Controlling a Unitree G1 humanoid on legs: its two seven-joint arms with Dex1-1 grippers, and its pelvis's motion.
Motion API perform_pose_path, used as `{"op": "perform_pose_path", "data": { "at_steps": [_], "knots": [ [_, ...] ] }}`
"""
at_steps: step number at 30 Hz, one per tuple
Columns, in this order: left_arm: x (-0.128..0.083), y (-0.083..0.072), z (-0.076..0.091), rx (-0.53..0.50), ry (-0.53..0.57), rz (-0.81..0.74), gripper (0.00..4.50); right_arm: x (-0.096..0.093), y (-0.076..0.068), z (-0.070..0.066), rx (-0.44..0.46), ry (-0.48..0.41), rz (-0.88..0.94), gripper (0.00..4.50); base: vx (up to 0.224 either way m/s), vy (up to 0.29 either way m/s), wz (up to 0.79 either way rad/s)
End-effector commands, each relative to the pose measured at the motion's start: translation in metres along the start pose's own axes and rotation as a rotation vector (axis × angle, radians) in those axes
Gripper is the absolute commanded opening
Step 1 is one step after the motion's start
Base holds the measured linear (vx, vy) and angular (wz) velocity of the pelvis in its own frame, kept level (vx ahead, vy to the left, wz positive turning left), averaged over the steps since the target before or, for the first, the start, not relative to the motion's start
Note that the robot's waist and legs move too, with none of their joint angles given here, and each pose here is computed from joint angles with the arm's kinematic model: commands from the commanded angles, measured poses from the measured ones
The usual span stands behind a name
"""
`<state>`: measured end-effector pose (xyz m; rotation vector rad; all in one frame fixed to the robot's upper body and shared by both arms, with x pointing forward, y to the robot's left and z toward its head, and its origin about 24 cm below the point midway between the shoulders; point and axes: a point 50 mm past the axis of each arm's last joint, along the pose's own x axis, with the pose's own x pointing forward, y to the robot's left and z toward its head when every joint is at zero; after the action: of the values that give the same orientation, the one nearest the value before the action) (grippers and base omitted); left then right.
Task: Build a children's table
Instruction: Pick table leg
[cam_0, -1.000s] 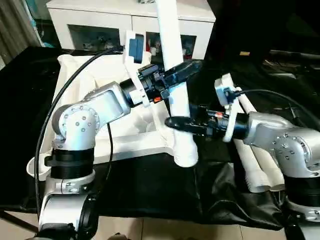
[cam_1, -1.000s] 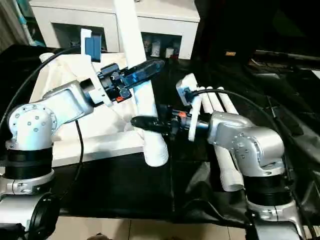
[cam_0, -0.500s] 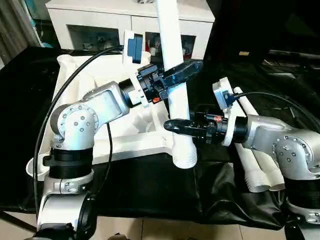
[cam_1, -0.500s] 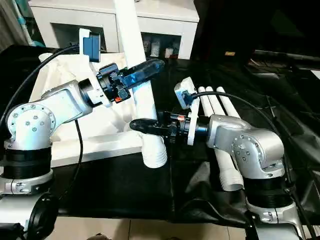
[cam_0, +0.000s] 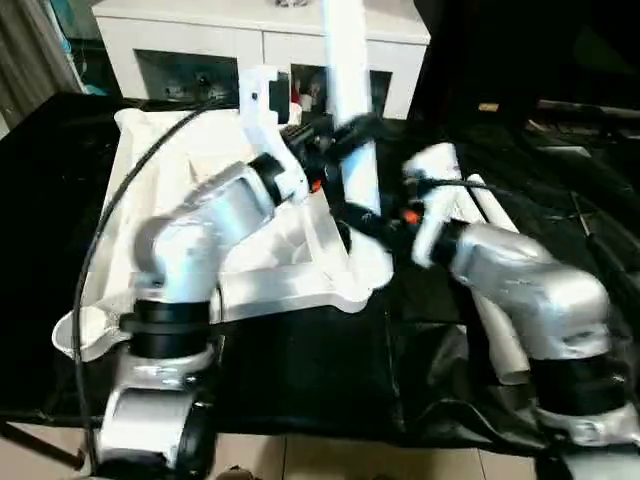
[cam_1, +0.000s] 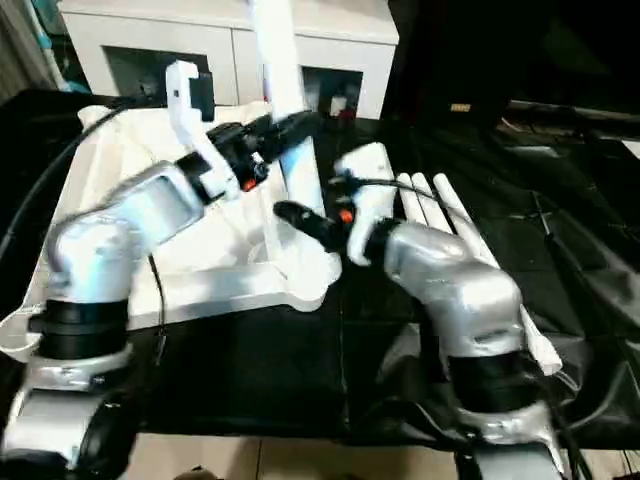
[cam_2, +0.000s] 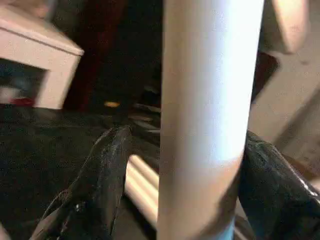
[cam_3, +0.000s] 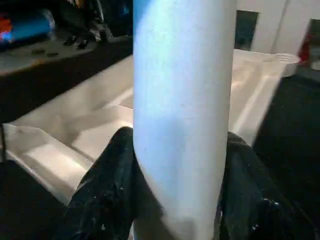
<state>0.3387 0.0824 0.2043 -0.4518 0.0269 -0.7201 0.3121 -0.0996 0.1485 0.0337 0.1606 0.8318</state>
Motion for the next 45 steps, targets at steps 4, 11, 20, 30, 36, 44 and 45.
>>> {"op": "perform_pose_path", "data": {
  "at_steps": [4, 11, 20, 30, 36, 44, 45],
  "knots": [
    [0.002, 0.005, 0.005, 0.019, -0.009, 0.071, 3.29, 0.006, 0.0, 0.008, -0.073, -0.033, -0.05, 1.82, 0.0, 0.0, 0.0],
    [0.004, 0.012, 0.002, 0.03, 0.016, 0.141, 2.91, 0.012, -0.002, 0.008, -0.122, -0.04, -0.102, 1.82, 0.0, 0.0, 0.0],
    [0.006, 0.005, 0.0, -0.016, 0.014, 0.073, 2.22, 0.014, 0.0, 0.007, -0.142, -0.042, -0.107, 1.81, 0.0, 0.0, 0.0],
    [0.0, 0.003, 0.002, 0.02, 0.026, -0.02, 1.79, 0.012, 0.004, 0.013, -0.126, -0.098, -0.022, 2.51, 0.0, 0.0, 0.0],
    [-0.012, -0.006, 0.011, 0.116, 0.095, -0.255, 1.77, -0.008, 0.004, 0.011, -0.053, 0.008, 0.182, 3.06, 0.0, 0.0, 0.0],
    [-0.024, -0.015, 0.025, 0.111, 0.114, -0.467, 1.77, -0.029, 0.003, 0.001, -0.03, 0.129, 0.321, 3.08, 0.0, 0.0, 0.0],
    [-0.024, -0.015, 0.025, 0.111, 0.114, -0.467, 1.77, -0.029, 0.003, 0.001, -0.03, 0.129, 0.321, 3.08, 0.0, 0.0, 0.0]
  ]
}}
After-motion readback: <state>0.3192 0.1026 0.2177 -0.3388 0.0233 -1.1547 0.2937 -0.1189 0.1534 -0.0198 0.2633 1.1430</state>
